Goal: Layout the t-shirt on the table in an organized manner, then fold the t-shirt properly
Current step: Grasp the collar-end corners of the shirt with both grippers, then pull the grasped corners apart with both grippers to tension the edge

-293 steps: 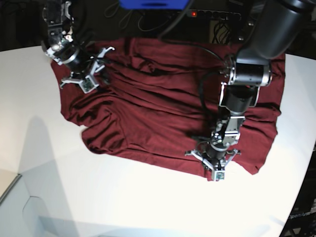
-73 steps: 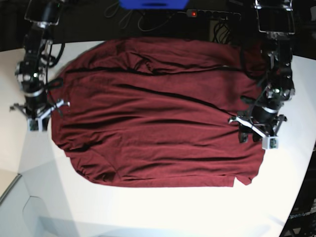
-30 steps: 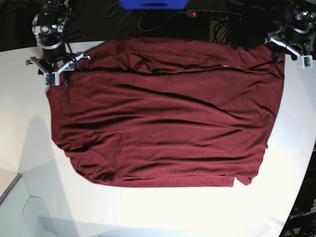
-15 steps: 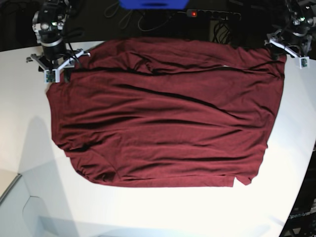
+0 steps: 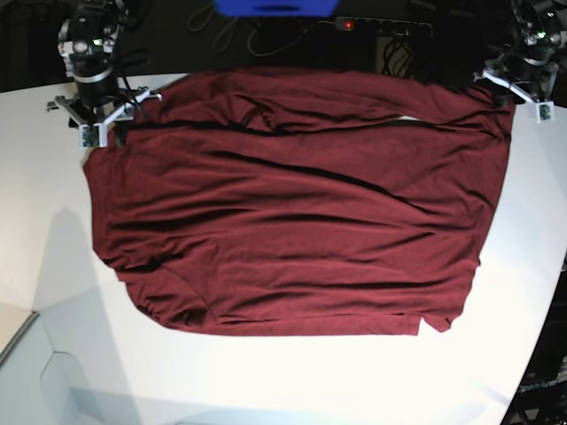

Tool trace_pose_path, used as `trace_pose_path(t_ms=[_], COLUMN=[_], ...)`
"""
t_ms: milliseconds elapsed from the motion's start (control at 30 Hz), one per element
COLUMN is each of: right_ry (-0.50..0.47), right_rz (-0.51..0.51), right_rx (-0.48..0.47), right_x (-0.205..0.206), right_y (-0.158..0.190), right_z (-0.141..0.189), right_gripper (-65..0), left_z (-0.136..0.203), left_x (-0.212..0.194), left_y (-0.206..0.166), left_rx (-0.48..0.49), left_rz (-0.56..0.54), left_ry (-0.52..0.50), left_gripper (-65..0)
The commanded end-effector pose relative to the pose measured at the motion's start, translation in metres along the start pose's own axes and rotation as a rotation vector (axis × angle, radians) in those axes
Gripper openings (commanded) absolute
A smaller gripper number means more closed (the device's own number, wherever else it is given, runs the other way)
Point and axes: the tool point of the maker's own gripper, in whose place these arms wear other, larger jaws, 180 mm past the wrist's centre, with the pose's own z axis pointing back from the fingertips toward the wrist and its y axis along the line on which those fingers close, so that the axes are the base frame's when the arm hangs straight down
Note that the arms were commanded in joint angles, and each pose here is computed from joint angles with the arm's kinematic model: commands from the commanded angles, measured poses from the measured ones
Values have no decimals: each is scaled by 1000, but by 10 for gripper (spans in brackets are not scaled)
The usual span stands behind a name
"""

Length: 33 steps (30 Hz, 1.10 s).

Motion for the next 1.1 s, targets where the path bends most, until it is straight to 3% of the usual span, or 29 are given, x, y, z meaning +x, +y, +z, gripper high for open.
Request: trace_pose_path(t_ms=[0, 233, 467, 633, 833, 1000, 1067], right_ry=[-43, -45, -56, -39, -3, 6, 15], right_rz=[4, 5, 26, 33, 72, 44, 38], right_rx=[-9, -10, -7, 31, 244, 256, 257], right_x=[11, 12, 17, 10, -5, -8, -12], right_y=[-5, -5, -4, 10, 61, 70, 71], right_z=[2, 2, 15, 24, 36, 38, 38], right_gripper=[-417, -417, -417, -417, -413, -406, -374], left_z=[-1, -2, -2, -2, -4, 2, 2], left_x=[3, 0, -1, -7, 0, 9, 10], left_y=[6, 6, 4, -2, -26, -29, -29], left_rx=[17, 14, 10, 5, -51, -55, -55], left_rz=[-16, -5, 2, 15, -30, -48, -48], left_ry=[4, 7, 10, 18, 7, -20, -21], left_gripper=[-433, -449, -650, -648, -650, -650, -650])
